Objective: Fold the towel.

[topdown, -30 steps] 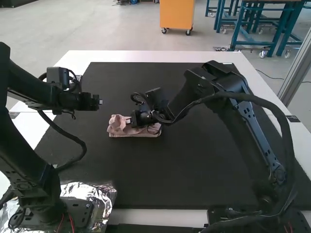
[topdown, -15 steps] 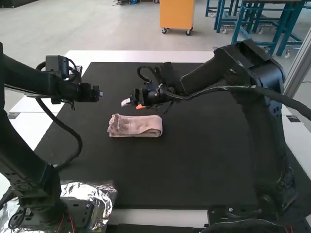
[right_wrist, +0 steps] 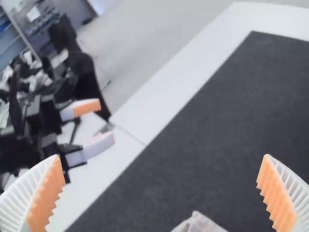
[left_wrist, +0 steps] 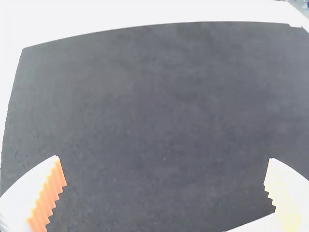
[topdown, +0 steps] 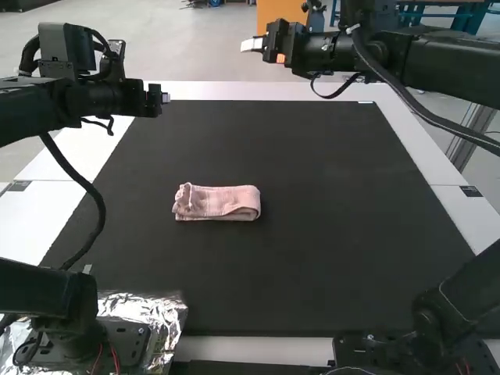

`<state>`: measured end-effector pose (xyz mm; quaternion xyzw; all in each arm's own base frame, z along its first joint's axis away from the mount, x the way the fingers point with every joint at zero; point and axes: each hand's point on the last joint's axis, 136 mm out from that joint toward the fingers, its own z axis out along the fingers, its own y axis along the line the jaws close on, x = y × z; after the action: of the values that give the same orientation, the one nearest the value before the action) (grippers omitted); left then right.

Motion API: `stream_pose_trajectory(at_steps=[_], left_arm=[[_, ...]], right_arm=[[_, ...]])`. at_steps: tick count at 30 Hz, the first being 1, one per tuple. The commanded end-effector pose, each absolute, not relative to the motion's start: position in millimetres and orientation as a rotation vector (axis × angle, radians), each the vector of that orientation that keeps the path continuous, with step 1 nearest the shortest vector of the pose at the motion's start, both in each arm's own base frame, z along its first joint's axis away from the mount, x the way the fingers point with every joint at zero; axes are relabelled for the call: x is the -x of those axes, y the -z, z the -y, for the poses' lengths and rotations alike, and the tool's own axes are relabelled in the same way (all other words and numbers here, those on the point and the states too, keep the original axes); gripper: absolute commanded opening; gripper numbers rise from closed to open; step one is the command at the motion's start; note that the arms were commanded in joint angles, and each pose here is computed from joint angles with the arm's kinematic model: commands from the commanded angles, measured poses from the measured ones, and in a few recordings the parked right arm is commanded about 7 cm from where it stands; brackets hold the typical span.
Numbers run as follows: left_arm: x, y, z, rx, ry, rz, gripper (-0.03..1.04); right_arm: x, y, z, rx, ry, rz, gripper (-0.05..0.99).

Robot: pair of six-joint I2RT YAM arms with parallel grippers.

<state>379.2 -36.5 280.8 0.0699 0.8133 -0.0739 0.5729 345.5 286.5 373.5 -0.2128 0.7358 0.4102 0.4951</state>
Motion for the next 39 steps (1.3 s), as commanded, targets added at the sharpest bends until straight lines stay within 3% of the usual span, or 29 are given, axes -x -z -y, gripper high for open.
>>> stream_pose_trajectory(at_steps=[1,8,13,20,24,26,29,31,39], left_arm=[[-354.9,-337.5,27.3,-0.132,0.130,-1.769,0.97],[-260.7,-430.1,17.1,-0.099,0.063,-1.452,0.97],[-189.0,-466.8,6.1,-0.043,0.009,-1.247,0.97],[-107.4,-472.7,0.8,-0.012,-0.015,-1.054,0.97],[-87.0,-463.1,1.4,-0.015,-0.014,-1.012,0.97],[-94.3,-454.3,2.0,-0.007,0.006,-1.057,0.97],[-104.9,-439.5,9.0,-0.035,0.045,-1.111,0.97],[-119.7,-430.6,9.5,-0.044,0.037,-1.106,0.97],[-183.7,-368.2,9.4,-0.072,-0.007,-1.025,0.97]], right_arm=[[-329.3,-431.5,-227.4,0.404,-0.851,-1.650,0.92],[-245.6,-485.3,-125.1,0.260,-0.666,-1.437,0.92],[-164.4,-492.3,-84.2,0.210,-0.587,-1.283,0.92],[-84.2,-482.5,-49.9,0.140,-0.445,-1.126,0.92],[-51.0,-476.7,-32.1,0.078,-0.330,-1.022,0.92],[-68.7,-462.5,-15.2,-0.001,-0.224,-1.091,0.92],[-95.1,-434.7,-14.0,0.042,-0.127,-1.177,0.92],[-115.9,-417.5,-3.9,-0.004,-0.074,-1.212,0.92],[-194.8,-349.5,-8.1,-0.011,-0.085,-1.115,0.92]])
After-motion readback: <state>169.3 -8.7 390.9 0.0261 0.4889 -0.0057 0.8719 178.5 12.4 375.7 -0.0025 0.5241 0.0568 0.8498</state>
